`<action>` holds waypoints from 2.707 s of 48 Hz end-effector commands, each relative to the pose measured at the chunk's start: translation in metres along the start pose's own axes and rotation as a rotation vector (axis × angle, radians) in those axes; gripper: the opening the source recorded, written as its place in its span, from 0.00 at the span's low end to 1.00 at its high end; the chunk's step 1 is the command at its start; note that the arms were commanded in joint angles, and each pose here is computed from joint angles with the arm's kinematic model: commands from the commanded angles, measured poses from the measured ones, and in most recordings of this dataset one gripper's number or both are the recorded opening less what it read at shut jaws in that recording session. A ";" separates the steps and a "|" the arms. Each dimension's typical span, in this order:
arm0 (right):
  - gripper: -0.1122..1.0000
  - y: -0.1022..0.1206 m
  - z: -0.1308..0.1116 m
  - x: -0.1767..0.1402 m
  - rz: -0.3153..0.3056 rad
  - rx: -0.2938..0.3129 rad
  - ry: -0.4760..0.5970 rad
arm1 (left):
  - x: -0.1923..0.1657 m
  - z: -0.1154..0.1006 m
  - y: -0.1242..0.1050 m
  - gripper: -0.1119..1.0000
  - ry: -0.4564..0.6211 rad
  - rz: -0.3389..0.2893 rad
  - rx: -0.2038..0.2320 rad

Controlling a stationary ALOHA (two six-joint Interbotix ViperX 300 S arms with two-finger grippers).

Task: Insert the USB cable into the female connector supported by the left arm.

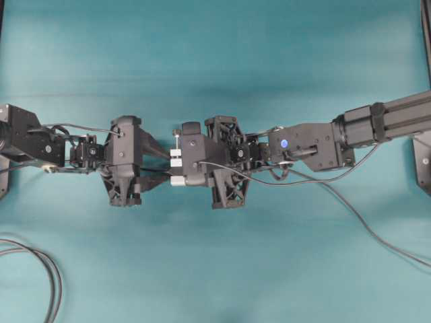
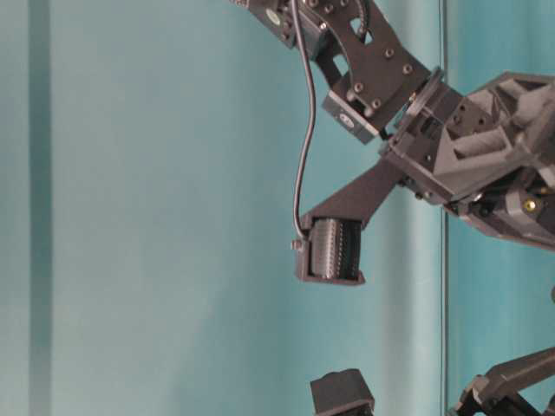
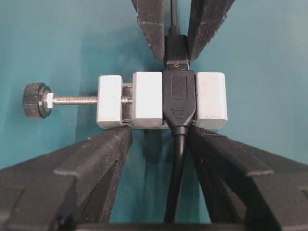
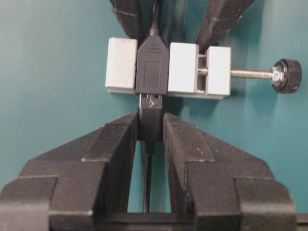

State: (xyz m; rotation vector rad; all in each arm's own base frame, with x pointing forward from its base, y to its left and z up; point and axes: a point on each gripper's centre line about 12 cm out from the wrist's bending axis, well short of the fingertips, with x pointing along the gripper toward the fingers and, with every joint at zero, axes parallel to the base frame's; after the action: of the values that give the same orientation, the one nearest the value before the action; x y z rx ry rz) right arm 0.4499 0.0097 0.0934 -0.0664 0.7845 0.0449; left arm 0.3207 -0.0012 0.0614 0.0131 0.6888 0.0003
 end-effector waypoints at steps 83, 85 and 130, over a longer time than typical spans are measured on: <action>0.30 0.009 0.057 0.007 0.001 -0.020 0.105 | 0.006 0.017 -0.018 0.72 0.165 -0.044 0.025; 0.30 0.009 0.058 0.007 0.000 -0.019 0.106 | 0.006 0.018 -0.018 0.72 0.164 -0.044 0.026; 0.29 0.010 0.049 -0.009 0.004 -0.020 0.060 | -0.012 0.010 -0.018 0.72 0.127 -0.045 0.022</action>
State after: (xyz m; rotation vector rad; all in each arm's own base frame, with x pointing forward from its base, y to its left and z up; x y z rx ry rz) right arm 0.4735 0.0200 0.1035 -0.0807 0.9290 0.0482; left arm 0.3179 -0.0145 0.0705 0.0229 0.8466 -0.0400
